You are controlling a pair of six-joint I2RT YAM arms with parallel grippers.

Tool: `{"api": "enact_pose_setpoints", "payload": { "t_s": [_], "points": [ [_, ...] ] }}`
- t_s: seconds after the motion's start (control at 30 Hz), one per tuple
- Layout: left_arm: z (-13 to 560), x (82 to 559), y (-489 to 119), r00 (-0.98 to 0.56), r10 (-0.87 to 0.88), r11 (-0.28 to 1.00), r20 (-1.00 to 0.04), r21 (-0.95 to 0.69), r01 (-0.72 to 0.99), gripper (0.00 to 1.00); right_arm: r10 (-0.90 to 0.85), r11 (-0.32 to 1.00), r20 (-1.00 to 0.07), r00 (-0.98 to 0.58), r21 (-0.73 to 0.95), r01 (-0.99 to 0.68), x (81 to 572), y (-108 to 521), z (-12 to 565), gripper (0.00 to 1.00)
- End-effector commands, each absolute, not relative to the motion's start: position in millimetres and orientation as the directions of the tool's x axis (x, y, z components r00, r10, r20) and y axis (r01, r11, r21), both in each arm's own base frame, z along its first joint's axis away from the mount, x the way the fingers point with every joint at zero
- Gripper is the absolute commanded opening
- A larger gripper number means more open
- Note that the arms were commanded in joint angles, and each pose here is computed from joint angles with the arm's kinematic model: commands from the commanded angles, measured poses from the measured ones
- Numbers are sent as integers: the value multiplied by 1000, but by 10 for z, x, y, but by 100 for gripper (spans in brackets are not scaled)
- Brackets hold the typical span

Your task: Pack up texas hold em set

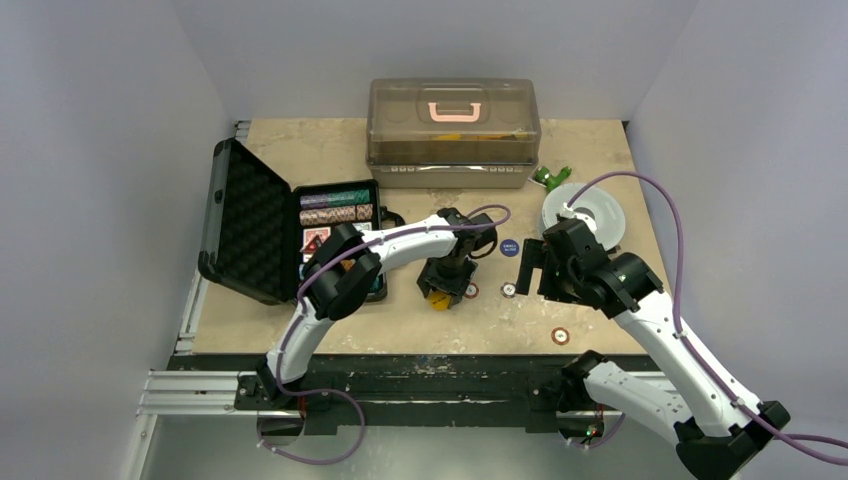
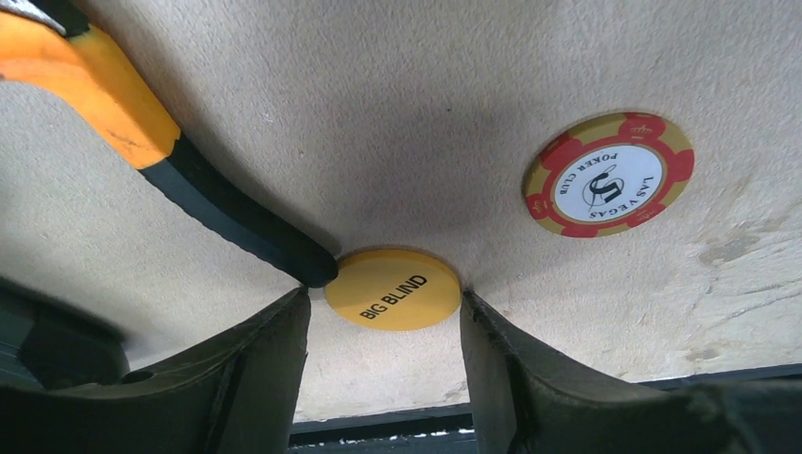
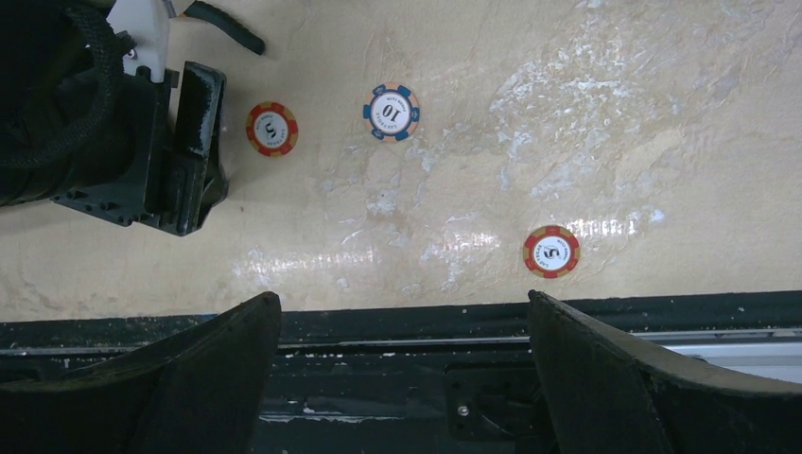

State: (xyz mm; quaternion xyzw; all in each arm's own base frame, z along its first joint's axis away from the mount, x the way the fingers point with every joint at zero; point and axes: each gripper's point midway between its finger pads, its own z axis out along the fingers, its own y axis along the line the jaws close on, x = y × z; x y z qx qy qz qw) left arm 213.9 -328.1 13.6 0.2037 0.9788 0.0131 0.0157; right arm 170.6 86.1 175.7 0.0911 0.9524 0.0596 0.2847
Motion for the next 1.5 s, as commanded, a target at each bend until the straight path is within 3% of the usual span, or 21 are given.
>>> {"api": "enact_pose_setpoints", "payload": {
  "t_s": [0.0,0.37,0.57,0.97,1.2,1.47],
  "points": [
    [-122,2195,-3265,-908,419,905,-24,89,415,58,214,975,-554,-804,177,138,1760,868,1824,99],
    [-36,2209,-3266,-890,455,889,-34,80,451,37,212,975,-555,-804,172,138,1784,875,1824,99],
    [228,2254,-3246,-878,470,883,-94,71,465,33,208,976,-555,-805,167,137,1793,875,1814,99],
    [898,2350,-3056,-865,445,894,-234,55,445,31,197,978,-552,-810,164,127,1831,907,1794,99],
    [1250,2784,-2452,-915,269,961,-299,26,274,31,190,979,-547,-815,162,119,1893,956,1781,99],
    [1200,3178,-1862,-957,143,989,-254,-11,151,31,169,984,-547,-820,140,109,1995,995,1784,99]
  ]
}}
